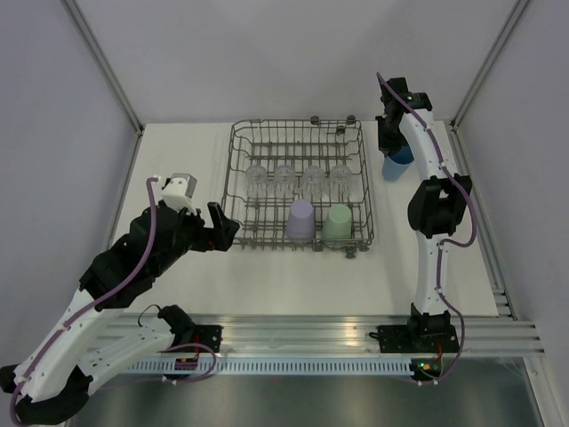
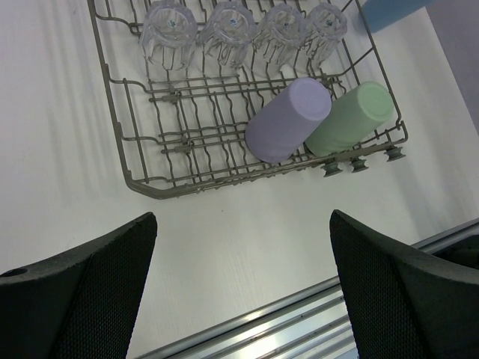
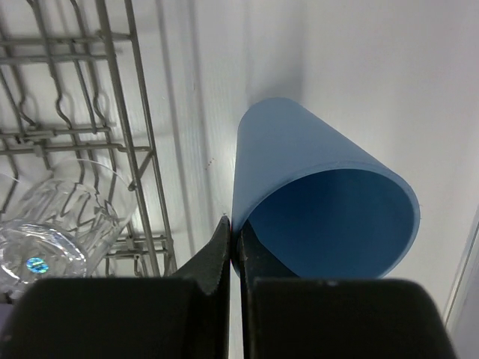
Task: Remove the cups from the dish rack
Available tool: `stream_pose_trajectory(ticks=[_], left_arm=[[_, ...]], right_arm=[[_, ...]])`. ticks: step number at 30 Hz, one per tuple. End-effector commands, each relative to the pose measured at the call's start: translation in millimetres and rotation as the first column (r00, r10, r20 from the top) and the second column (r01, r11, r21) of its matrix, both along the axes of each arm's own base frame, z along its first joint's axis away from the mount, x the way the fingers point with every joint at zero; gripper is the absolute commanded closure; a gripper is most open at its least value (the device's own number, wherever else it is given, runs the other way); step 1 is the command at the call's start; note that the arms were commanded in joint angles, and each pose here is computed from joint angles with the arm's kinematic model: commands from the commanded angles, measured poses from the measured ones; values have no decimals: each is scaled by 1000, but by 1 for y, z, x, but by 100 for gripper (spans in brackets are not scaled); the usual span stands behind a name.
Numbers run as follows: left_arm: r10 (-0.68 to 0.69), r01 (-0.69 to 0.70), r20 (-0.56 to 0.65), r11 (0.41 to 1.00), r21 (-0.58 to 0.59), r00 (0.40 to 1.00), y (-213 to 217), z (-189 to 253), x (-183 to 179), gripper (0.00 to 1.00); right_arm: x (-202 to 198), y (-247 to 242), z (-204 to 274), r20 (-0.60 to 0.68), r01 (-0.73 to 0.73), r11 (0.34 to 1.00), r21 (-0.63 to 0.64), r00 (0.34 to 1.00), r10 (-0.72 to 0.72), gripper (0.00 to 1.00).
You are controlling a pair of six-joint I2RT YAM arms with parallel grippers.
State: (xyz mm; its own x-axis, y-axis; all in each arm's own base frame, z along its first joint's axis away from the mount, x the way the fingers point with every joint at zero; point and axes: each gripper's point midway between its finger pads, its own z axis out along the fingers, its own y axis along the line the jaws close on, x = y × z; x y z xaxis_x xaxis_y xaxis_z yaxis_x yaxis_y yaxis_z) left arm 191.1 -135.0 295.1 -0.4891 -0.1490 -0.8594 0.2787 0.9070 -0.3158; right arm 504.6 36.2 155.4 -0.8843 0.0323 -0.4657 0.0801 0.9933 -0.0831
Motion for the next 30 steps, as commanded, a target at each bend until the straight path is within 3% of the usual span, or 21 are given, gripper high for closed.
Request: stream_pose_trajectory(ticks=[1,8,18,19,21,22,30], left_arm=[[-19,19,3,998,58,1000,3,-7,0,0],[-24,24,-1,998,64,1000,2,-9,0,0],[-41,42,-20,996,84,999,-2,-14,2,0],[-48,50,-24,995,81,999,-4,-15,1,0],[-50,54,-45,994,94,998,-7,-20,4,0],[-52,56,-52,994,96,997,-9,-22,5,0],[4,8,-107,994,111,994,-22,-29,25,0]], right_arm=[[-5,2,3,-30,-44,999,-14,999,43,100],[-3,4,-20,-79,-53,999,-8,996,53,96],[1,1,11,-1,-52,999,-15,999,52,72],[1,0,16,12,-50,999,-22,999,50,67],[0,-3,33,51,-49,998,-34,997,51,47],[-1,-4,38,64,-45,998,-39,997,47,3],[-30,-16,104,182,-8,999,-45,983,16,2]])
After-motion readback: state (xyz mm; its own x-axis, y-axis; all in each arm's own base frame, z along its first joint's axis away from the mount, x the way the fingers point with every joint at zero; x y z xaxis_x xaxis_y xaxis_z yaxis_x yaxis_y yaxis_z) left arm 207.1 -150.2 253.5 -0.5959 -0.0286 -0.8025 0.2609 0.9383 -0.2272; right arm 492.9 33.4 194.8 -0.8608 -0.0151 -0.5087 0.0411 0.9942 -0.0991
